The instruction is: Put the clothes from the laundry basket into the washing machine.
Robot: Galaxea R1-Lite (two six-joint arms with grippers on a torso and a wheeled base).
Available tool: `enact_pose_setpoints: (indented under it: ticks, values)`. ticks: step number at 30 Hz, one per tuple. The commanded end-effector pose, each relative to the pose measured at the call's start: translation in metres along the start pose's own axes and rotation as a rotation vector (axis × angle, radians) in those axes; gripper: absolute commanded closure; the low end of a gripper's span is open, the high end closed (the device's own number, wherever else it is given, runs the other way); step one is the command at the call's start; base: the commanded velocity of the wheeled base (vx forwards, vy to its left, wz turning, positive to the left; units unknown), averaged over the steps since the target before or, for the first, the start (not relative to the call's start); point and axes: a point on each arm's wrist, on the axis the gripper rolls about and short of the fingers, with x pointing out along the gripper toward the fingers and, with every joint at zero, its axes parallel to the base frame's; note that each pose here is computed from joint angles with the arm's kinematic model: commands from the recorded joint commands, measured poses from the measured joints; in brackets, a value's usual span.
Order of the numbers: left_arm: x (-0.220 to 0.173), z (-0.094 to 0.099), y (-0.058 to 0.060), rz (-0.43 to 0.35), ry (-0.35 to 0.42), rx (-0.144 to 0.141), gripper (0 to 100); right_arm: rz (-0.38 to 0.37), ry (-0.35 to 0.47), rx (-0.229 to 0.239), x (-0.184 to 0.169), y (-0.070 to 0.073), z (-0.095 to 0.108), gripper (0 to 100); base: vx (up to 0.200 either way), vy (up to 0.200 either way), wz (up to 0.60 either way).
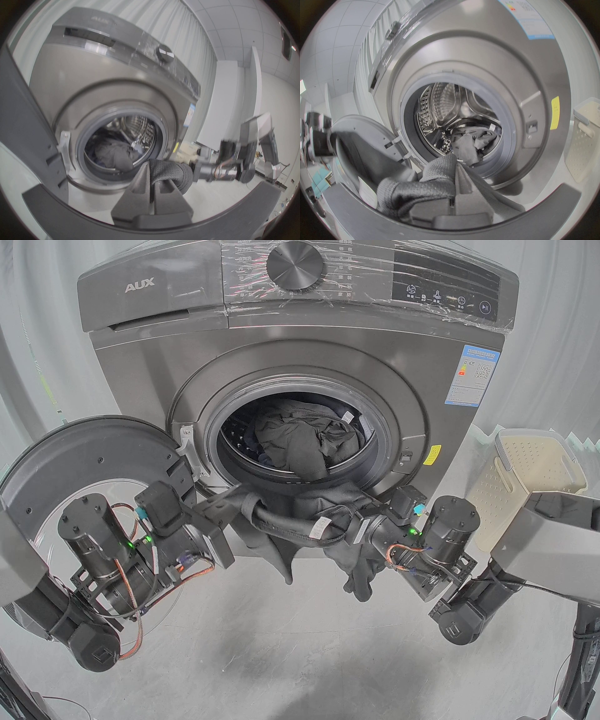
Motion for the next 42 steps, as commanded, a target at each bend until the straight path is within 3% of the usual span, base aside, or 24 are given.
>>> enact_pose_setpoints:
  ticks: [1,5,10,11,17,19,23,29,32,35,38,41,42]
  values:
    - [0.001,-0.042,0.005,0.004,0.151,-0.009,100,0.022,-0.054,0.014,-0.013,0.011,0.029,100,0.0,0.0,0.0]
    - [0.004,-0.058,0.004,0.002,0.199,-0.018,100,0.051,-0.058,0.021,-0.014,0.021,0.031,100,0.0,0.0,0.0]
    - [0.006,-0.064,0.007,0.009,0.215,-0.021,100,0.055,-0.059,0.023,-0.014,0.024,0.031,100,0.0,0.0,0.0]
    - [0.005,-0.065,0.007,0.011,0.218,-0.021,0,0.054,-0.061,0.023,-0.014,0.023,0.031,100,0.0,0.0,0.0]
    - [-0.007,-0.069,0.002,-0.009,0.263,-0.032,0,0.022,-0.082,0.018,-0.007,0.011,0.035,100,0.0,0.0,0.0]
    - [-0.024,-0.079,-0.007,-0.099,0.345,-0.043,0,0.009,-0.108,0.016,-0.001,0.006,0.041,100,0.0,0.0,0.0]
    - [-0.039,-0.095,-0.012,-0.157,0.439,-0.004,0,0.005,-0.13,0.017,0.007,0.004,0.043,100,0.0,0.0,0.0]
    - [-0.044,-0.1,-0.01,-0.159,0.471,-0.005,0,0.008,-0.123,0.019,0.008,0.005,0.039,100,0.0,0.0,0.0]
    - [-0.058,-0.097,-0.017,-0.239,0.497,-0.008,0,0.012,-0.129,0.019,0.008,0.006,0.041,100,0.0,0.0,0.0]
    - [-0.054,-0.093,-0.016,-0.278,0.464,0.012,0,0.012,-0.127,0.02,0.008,0.006,0.04,100,0.0,0.0,0.0]
    - [-0.026,-0.091,-0.009,-0.22,0.387,0.024,0,0.023,-0.122,0.021,0.007,0.01,0.038,100,0.0,0.0,0.0]
    - [-0.02,-0.092,-0.008,-0.2,0.375,0.021,0,0.026,-0.123,0.022,0.007,0.011,0.038,100,0.0,0.0,0.0]
    - [0.009,-0.096,-0.004,-0.134,0.315,0.022,0,0.057,-0.11,0.029,0.004,0.024,0.035,100,0.0,0.0,0.0]
